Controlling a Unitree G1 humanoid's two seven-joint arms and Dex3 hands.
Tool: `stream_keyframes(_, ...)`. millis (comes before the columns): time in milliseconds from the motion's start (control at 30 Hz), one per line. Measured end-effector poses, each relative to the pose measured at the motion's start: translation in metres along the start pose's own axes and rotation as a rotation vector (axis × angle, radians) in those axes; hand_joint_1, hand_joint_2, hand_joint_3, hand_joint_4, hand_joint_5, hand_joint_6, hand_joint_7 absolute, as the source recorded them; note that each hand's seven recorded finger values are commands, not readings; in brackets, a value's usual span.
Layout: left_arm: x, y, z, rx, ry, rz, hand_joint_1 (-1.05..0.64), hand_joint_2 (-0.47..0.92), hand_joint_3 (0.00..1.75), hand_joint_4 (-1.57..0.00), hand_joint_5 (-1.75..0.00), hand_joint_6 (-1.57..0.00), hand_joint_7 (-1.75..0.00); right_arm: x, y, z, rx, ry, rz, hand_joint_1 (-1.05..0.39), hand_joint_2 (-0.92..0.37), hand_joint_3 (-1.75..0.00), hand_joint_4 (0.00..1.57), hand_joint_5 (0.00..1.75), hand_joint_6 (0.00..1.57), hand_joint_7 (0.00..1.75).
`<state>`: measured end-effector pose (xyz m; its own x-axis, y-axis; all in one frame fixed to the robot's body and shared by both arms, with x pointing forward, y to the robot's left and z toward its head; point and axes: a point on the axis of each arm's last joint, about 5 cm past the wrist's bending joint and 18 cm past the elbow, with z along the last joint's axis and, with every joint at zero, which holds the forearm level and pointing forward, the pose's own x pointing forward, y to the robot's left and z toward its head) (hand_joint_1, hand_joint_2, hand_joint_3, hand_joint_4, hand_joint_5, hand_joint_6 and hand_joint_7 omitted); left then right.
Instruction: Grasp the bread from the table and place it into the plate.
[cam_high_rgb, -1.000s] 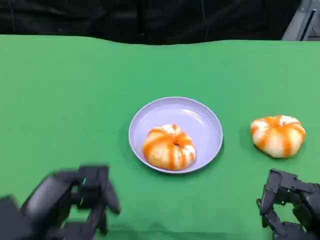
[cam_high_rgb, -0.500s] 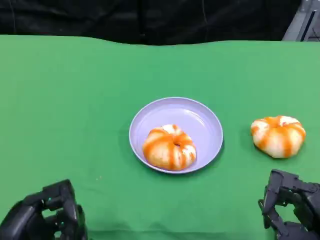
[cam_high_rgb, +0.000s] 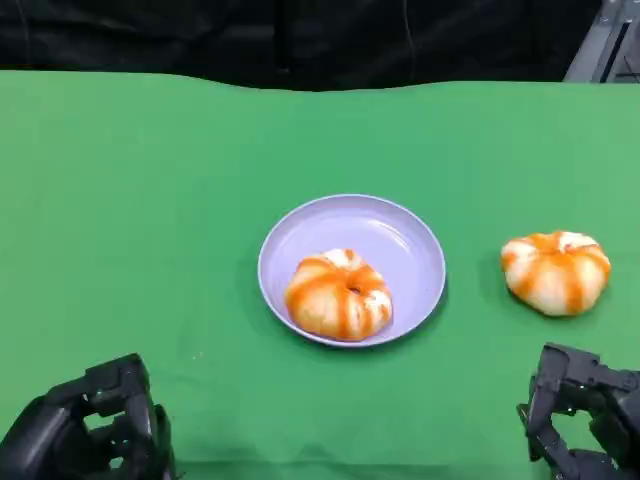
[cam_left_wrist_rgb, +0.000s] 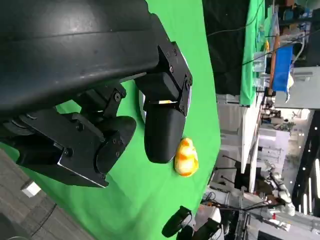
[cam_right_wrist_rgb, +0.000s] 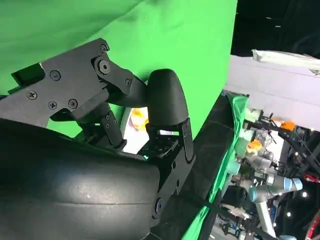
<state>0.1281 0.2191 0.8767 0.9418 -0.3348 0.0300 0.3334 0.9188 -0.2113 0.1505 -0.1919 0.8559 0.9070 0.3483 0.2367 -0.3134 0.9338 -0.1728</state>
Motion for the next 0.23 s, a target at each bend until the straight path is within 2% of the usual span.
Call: stream_keyframes(233, 0.0038, 0.0008, 0.0009, 0.003, -0.008, -0.022, 0.15, 0.72, 1.12, -0.92, -1.75, -0.77, -1.75, -0.0003, -0.0007, 0.0002, -0.001, -0.004, -0.001, -0.17, -0.64, -1.02, 0.81, 1.75, 0.71, 1.65)
